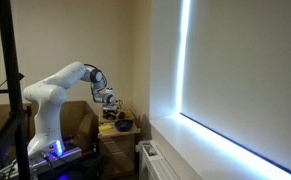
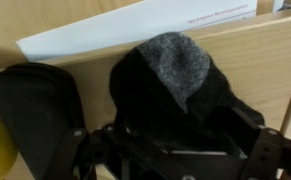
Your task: Pick the socks and put them in the bowl, then pick them from the bowl and put them on the cabinet top
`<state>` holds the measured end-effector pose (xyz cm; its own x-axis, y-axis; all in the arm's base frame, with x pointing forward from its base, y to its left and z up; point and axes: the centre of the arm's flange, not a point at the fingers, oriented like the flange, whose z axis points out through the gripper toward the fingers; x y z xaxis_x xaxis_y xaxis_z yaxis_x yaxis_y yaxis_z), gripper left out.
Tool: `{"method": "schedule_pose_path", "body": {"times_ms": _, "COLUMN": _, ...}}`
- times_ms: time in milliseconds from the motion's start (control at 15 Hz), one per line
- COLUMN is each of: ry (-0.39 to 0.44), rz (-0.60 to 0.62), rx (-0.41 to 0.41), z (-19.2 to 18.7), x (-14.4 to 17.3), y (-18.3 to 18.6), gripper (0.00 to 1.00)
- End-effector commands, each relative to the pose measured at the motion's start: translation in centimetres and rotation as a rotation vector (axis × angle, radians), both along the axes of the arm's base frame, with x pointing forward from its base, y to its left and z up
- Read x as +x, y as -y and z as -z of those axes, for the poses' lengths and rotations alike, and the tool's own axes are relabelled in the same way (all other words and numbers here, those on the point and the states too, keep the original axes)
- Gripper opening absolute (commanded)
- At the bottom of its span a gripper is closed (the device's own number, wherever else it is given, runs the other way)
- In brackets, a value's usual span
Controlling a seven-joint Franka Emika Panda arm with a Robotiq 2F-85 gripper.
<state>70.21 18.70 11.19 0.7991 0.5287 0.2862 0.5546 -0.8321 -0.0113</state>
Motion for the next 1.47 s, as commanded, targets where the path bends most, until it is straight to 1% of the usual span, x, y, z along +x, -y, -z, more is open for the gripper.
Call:
{"method": "schedule_pose_path", "body": {"times_ms": 0, "ry": -0.05, "rz": -0.037, "rx": 0.091, "z": 1.9, "x": 1.9, "y": 0.0, "gripper": 1.0}}
{"method": "schedule_pose_path", "body": {"times_ms": 67, "ry": -0.066, "rz": -0.039, "rx": 0.106, "z": 2.2, "x": 1.9, "y": 0.1, "gripper": 0.75}}
{"method": "schedule_pose_path", "body": {"times_ms": 133, "ry": -0.077, "rz": -0.045, "rx": 0.115, "z": 2.3, "x": 2.0, "y": 0.3, "gripper": 0.73}}
{"method": "schedule_pose_path", "body": {"times_ms": 200, "ry": -0.084, "rz": -0.042, "rx": 0.121, "z": 2.3, "x": 2.2, "y": 0.7, "gripper": 0.67}}
{"method": "schedule_pose_path", "body": {"times_ms": 533, "ry": -0.138, "rz": -0.011, "rx": 0.128, "z": 1.6, "x": 2.0, "y": 2.5, "gripper": 0.31}}
{"method": "schedule_pose_path", "body": {"times_ms": 667, "ry": -0.161, "rz": 0.004, "rx": 0.114, "z": 1.3, "x": 1.7, "y": 2.9, "gripper": 0.16}}
{"method": "schedule_pose_path", "body": {"times_ms": 800, "ry": -0.174, "rz": 0.022, "rx": 0.094, "z": 0.7, "x": 1.1, "y": 3.6, "gripper": 0.03}}
{"method": "schedule_pose_path", "body": {"times_ms": 933, "ry": -0.205, "rz": 0.032, "rx": 0.077, "z": -0.8, "x": -0.2, "y": 4.3, "gripper": 0.01}}
{"method": "schedule_pose_path", "body": {"times_ms": 1000, "ry": -0.246, "rz": 0.035, "rx": 0.055, "z": -1.9, "x": -1.4, "y": 4.8, "gripper": 0.04}}
{"method": "schedule_pose_path", "body": {"times_ms": 1067, "ry": -0.281, "rz": 0.029, "rx": 0.05, "z": -2.6, "x": -2.4, "y": 5.3, "gripper": 0.02}}
{"method": "schedule_pose_path", "body": {"times_ms": 1133, "ry": -0.318, "rz": 0.04, "rx": 0.021, "z": -3.8, "x": -3.9, "y": 5.9, "gripper": 0.03}}
{"method": "schedule_pose_path", "body": {"times_ms": 1200, "ry": -0.349, "rz": 0.071, "rx": -0.017, "z": -4.9, "x": -5.4, "y": 6.7, "gripper": 0.03}}
{"method": "schedule_pose_path", "body": {"times_ms": 1333, "ry": -0.372, "rz": 0.145, "rx": -0.048, "z": -6.4, "x": -7.3, "y": 8.3, "gripper": 0.03}}
{"method": "schedule_pose_path", "body": {"times_ms": 1400, "ry": -0.379, "rz": 0.205, "rx": -0.076, "z": -7.2, "x": -8.2, "y": 9.3, "gripper": 0.03}}
